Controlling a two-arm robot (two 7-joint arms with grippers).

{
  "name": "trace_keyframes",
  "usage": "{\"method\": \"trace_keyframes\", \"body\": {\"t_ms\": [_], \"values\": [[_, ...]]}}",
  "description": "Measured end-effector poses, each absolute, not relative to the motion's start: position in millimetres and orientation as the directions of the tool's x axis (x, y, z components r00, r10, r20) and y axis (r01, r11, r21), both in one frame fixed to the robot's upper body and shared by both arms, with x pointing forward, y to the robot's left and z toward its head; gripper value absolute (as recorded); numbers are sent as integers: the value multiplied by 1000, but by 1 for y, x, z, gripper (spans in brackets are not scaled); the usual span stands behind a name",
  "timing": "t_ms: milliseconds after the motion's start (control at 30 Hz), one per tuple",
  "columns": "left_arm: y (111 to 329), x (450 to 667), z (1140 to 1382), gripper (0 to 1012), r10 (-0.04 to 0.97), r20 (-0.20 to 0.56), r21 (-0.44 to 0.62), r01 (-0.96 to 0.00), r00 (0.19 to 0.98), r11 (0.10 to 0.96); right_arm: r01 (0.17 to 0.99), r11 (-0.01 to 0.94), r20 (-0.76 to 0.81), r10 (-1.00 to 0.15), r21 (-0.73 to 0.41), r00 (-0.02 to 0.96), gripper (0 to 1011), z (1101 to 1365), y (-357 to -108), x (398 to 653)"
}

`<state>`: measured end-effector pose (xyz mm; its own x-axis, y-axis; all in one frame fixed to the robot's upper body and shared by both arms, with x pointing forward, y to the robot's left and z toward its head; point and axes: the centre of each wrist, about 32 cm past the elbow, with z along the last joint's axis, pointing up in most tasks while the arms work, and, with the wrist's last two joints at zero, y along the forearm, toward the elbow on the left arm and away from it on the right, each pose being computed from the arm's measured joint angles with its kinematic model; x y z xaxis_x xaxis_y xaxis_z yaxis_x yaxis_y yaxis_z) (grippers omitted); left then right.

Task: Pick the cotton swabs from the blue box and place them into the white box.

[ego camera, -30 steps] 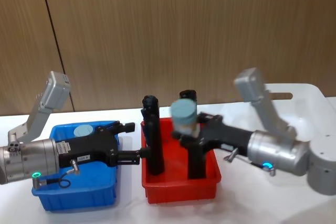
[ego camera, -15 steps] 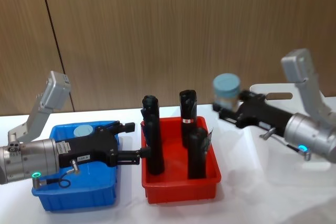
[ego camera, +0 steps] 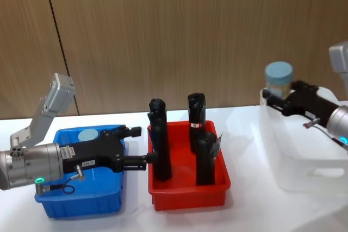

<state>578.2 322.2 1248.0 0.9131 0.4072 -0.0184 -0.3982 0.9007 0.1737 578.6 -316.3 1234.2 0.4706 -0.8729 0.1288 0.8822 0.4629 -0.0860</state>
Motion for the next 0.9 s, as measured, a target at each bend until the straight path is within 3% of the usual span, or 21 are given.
{"method": "trace_keyframes", "body": {"t_ms": [300, 767, 900], "values": [[322, 578, 1248, 1004, 407, -18, 174, -398, 913, 901, 928, 341, 147, -920, -153, 362, 658, 1224, -340, 590], [322, 578, 1248, 1004, 407, -18, 174, -398, 913, 901, 932, 258, 178, -935, -255, 307, 660, 1204, -359, 602], [322, 578, 1248, 1004, 407, -18, 174, -398, 913, 901, 930, 248, 181, -936, -270, 302, 762, 1200, -361, 603]]}}
